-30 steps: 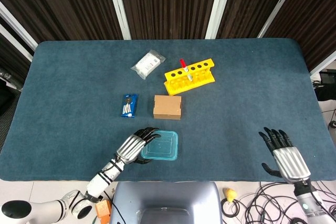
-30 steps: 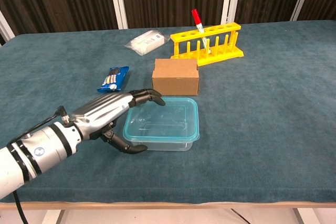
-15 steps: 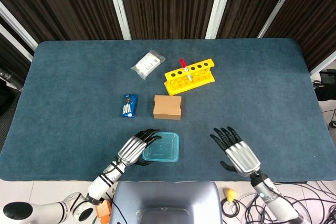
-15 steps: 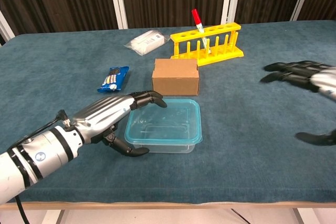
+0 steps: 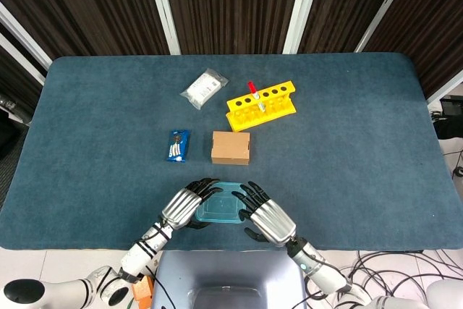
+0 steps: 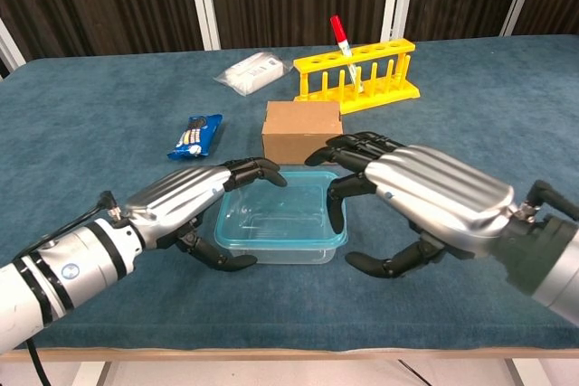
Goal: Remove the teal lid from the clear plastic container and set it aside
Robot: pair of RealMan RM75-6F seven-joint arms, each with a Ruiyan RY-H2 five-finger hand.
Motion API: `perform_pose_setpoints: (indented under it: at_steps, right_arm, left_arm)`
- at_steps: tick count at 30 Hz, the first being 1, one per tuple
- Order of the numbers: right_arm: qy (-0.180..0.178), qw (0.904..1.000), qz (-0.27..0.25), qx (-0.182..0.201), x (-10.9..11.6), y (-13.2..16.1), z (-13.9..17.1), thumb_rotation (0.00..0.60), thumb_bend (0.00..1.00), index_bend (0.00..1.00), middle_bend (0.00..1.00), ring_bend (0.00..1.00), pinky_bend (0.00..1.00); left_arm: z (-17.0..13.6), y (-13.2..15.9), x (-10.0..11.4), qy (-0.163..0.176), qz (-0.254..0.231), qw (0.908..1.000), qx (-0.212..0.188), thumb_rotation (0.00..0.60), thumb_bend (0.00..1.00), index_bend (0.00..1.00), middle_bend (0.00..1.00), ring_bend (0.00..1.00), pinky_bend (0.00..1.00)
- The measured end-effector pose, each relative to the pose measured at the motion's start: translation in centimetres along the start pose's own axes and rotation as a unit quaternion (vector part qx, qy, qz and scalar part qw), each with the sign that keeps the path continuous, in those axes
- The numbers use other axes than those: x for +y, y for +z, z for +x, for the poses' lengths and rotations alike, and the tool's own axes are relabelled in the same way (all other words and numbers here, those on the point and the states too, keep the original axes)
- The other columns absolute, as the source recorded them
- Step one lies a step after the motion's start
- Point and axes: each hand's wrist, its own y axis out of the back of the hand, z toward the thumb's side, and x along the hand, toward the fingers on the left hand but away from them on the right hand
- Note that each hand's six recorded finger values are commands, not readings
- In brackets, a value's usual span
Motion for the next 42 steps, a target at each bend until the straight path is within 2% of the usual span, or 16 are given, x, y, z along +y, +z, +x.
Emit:
perform_pose_setpoints:
  at_steps: [10,21,42]
  right_arm:
    - [-0.008,0.9998,0.007,-0.014,-0.6,-0.1,-0.8,0.600,0.25,0.53,0.12,0.00,0.00]
    - [-0.010,0.9995,-0.006,-0.030,-0.8,-0.5,-1.5,0.600,0.25,0.54,0.12,0.00,0.00]
    - [-0.007,0.9993,-0.021,-0.031,-1.0,0.5,-2.0,0.600,0.25,0.54,0.12,0.00,0.00]
  left_arm:
    - [-0.1,-0.2,0.3,0.003,-0.002,1.0000,0.001,0.600,0.28,0.61,0.51,0.26,0.39]
    - [0.0,-0.2,0.1,0.000,-0.001,1.0000,0.001,0.600,0.28,0.61,0.52,0.27,0.39]
    - [0.0,-0.4,0.2,0.001,-0.002,1.0000,0.001,0.600,0.28,0.62,0.53,0.28,0.39]
